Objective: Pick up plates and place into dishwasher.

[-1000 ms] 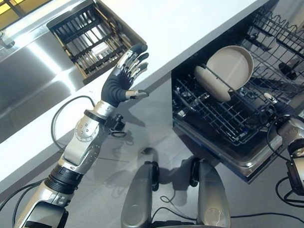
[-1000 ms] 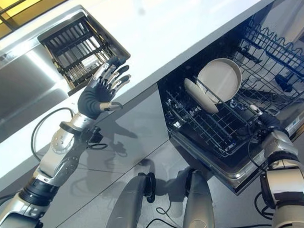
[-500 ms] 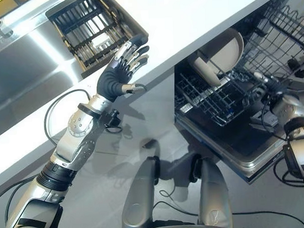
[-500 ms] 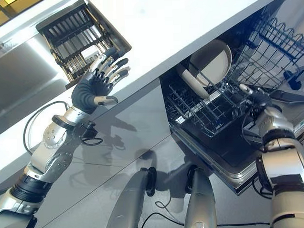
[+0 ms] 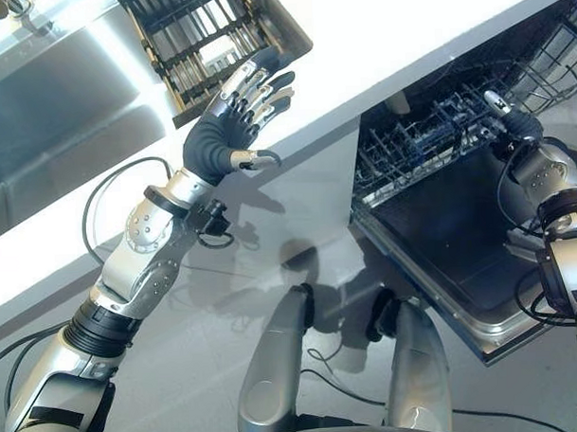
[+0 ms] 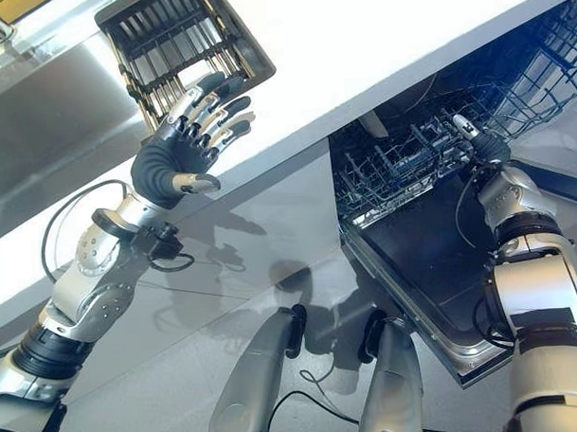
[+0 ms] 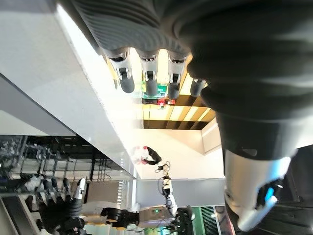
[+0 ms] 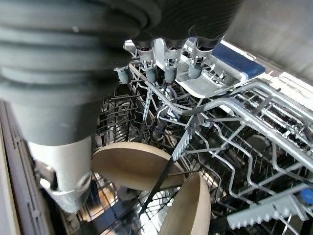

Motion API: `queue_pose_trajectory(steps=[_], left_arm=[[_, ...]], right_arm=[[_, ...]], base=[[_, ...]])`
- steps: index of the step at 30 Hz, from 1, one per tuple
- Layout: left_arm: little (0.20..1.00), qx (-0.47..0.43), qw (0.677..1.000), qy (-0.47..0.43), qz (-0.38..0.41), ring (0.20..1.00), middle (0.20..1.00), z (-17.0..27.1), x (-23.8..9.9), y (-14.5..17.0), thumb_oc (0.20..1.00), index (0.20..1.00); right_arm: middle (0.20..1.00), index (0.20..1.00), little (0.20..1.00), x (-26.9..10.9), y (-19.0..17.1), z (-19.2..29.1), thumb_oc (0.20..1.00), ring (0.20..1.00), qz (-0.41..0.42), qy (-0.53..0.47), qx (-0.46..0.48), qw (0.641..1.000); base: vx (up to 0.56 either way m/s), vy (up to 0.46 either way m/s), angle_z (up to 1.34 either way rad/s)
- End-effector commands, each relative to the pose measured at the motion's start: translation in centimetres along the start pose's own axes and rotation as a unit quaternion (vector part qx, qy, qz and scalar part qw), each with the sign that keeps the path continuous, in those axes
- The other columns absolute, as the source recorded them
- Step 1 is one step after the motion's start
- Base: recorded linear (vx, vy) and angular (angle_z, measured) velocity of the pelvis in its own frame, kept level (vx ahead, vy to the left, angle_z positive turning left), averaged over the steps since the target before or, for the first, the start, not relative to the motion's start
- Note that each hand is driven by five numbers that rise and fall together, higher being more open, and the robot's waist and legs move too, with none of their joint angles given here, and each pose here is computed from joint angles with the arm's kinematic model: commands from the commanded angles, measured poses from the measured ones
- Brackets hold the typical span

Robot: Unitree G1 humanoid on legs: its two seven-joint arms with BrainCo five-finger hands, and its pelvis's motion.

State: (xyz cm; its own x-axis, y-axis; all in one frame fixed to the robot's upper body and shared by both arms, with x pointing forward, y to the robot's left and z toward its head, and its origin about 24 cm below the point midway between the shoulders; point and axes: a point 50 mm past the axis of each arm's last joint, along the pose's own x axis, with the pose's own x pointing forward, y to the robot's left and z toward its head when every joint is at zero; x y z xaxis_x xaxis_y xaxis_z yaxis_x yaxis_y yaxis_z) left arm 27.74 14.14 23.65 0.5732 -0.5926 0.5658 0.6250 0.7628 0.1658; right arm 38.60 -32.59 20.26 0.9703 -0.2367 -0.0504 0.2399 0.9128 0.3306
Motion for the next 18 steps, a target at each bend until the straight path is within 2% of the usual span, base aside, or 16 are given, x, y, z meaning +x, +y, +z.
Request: queue_pose_trajectory(steps=[1, 3, 8, 11, 18], left_arm=[[1.000, 0.023, 0.997, 0.039, 0.061, 1.000, 1.000, -0.4, -2.4, 3.3, 1.000, 1.000], [1.000, 0.025, 0.998, 0.032, 0.053, 1.000, 1.000, -0.3, -2.4, 3.2, 1.000, 1.000], [1.000, 0.031, 0.999, 0.023, 0.035, 1.000, 1.000, -0.3, -2.4, 2.7, 1.000, 1.000], [1.000, 0.033, 0.999, 0.021, 0.037, 1.000, 1.000, -0.7, -2.4, 2.4, 1.000, 1.000], [1.000, 0.043, 0.997, -0.002, 0.056, 1.000, 1.000, -2.0, -3.4, 0.8, 1.000, 1.000]], right_arm=[[1.000, 1.000, 1.000, -0.2, 5.0, 7.2, 1.000, 1.000, 0.096, -0.132, 0.017, 0.986], [1.000, 1.000, 1.000, -0.2, 4.0, 7.0, 1.000, 1.000, 0.069, -0.134, 0.014, 0.988], [1.000, 1.000, 1.000, -0.7, 0.8, 6.5, 1.000, 1.000, -0.041, -0.147, -0.095, 0.984], [1.000, 1.000, 1.000, -1.2, -0.9, 6.1, 1.000, 1.000, -0.090, -0.164, -0.124, 0.975], [1.000, 1.000, 1.000, -3.9, -4.1, 1.4, 1.000, 1.000, -0.225, -0.233, -0.195, 0.926]], base=[[-0.10, 0.036, -0.01], [-0.12, 0.050, 0.00], [-0.10, 0.093, 0.00], [-0.05, 0.113, -0.06], [-0.07, 0.123, -0.16]])
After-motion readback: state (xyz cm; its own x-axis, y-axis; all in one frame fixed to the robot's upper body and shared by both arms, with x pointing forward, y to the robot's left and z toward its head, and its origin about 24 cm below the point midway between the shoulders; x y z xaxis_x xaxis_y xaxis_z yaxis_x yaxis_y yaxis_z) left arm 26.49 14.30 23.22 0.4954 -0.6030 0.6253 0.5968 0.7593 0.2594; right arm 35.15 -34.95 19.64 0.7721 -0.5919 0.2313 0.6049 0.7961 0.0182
